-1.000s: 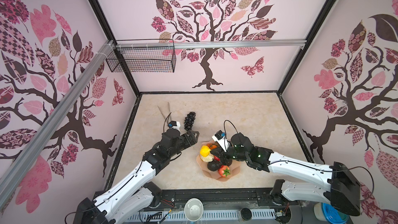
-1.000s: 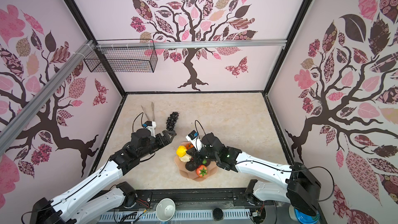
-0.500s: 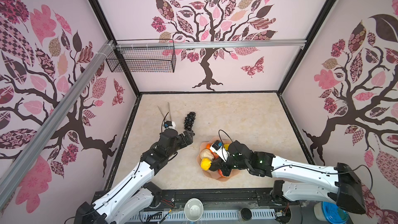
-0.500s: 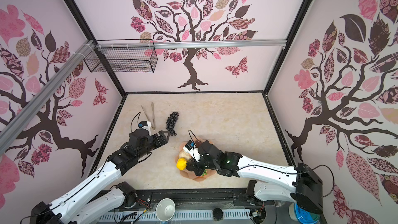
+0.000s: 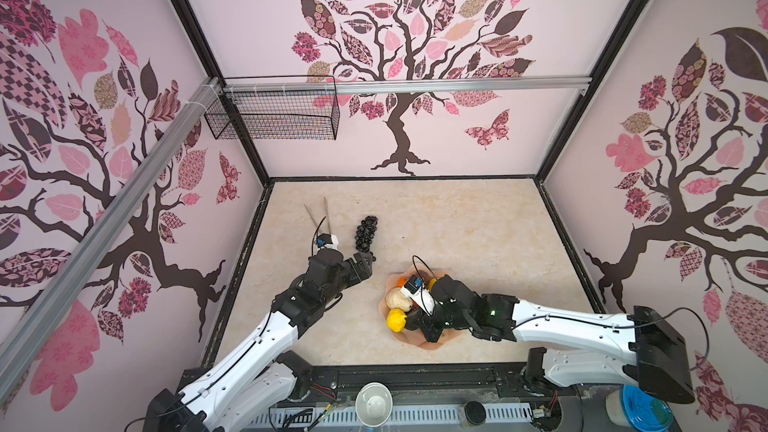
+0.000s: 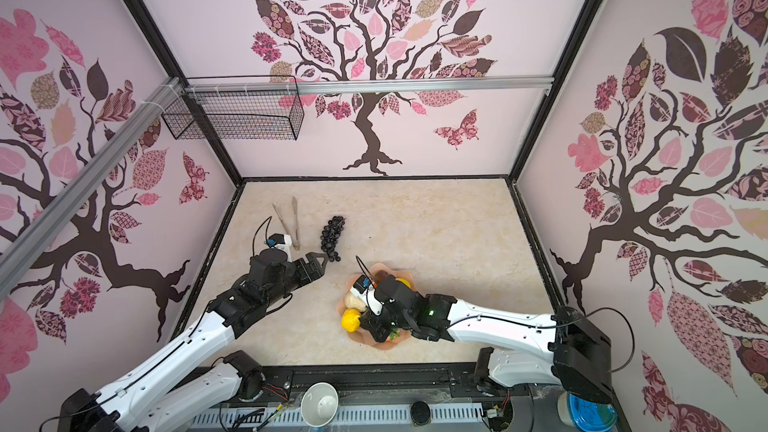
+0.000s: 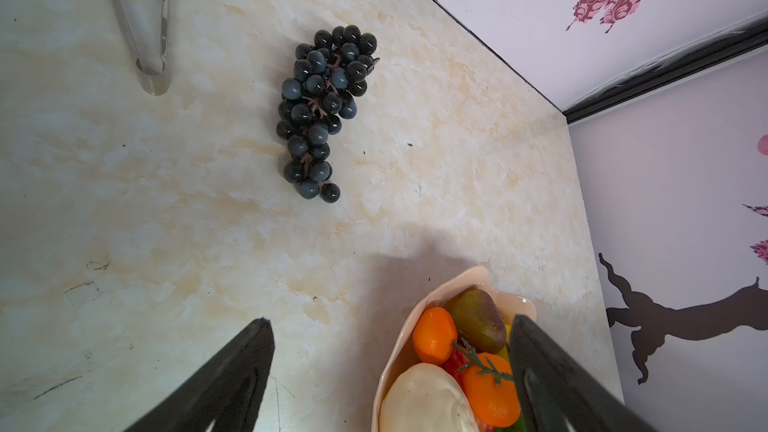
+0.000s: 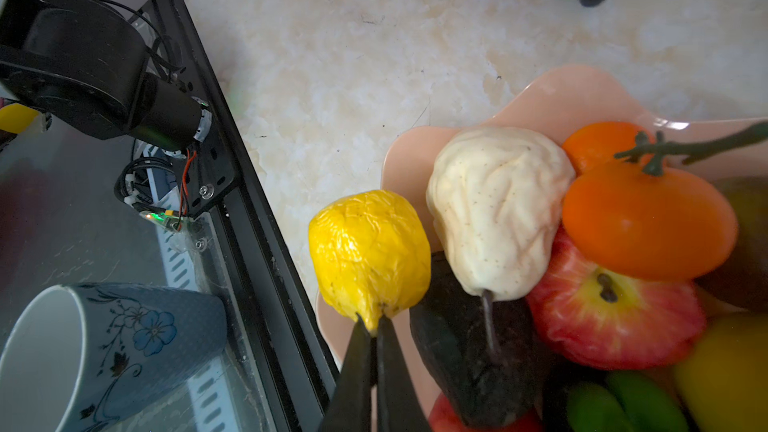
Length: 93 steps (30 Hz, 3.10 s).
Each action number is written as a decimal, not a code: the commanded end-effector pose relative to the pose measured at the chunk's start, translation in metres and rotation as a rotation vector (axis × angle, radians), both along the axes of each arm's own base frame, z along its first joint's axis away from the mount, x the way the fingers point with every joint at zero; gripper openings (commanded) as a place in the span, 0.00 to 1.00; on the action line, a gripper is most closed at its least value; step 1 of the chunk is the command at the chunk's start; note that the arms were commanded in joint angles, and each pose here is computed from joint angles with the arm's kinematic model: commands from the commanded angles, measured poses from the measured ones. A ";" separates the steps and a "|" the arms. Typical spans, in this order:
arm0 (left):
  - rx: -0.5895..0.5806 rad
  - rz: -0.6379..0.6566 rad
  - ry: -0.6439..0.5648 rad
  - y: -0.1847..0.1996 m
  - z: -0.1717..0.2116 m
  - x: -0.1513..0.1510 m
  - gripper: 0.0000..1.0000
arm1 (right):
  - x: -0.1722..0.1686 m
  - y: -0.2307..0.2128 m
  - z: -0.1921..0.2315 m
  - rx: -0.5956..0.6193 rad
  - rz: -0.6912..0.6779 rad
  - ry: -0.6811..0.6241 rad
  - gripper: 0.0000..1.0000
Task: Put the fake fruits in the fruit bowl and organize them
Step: 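Open the left gripper and draw it back while the right holds the pear, then lower the yellow pear into the bowl and open the right gripper, then reach the left gripper down to the black grapes while the right withdraws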
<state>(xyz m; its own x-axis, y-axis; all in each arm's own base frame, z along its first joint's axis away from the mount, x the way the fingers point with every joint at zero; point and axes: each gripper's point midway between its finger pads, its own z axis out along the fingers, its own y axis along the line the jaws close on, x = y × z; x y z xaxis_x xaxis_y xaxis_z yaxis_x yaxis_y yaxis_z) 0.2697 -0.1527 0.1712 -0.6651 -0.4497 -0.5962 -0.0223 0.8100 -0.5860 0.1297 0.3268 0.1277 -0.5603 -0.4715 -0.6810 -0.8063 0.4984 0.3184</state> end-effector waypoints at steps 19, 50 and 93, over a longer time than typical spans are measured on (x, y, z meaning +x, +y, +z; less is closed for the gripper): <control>0.014 0.001 0.017 0.001 -0.016 0.000 0.91 | 0.012 0.001 -0.031 -0.080 -0.064 -0.004 0.04; 0.292 -0.023 0.034 0.003 -0.003 0.038 0.91 | 0.033 -0.028 0.060 0.009 -0.196 -0.180 0.51; 0.845 -0.110 0.230 -0.048 -0.063 0.239 0.31 | 0.065 -0.113 0.095 0.229 -0.574 -0.400 0.87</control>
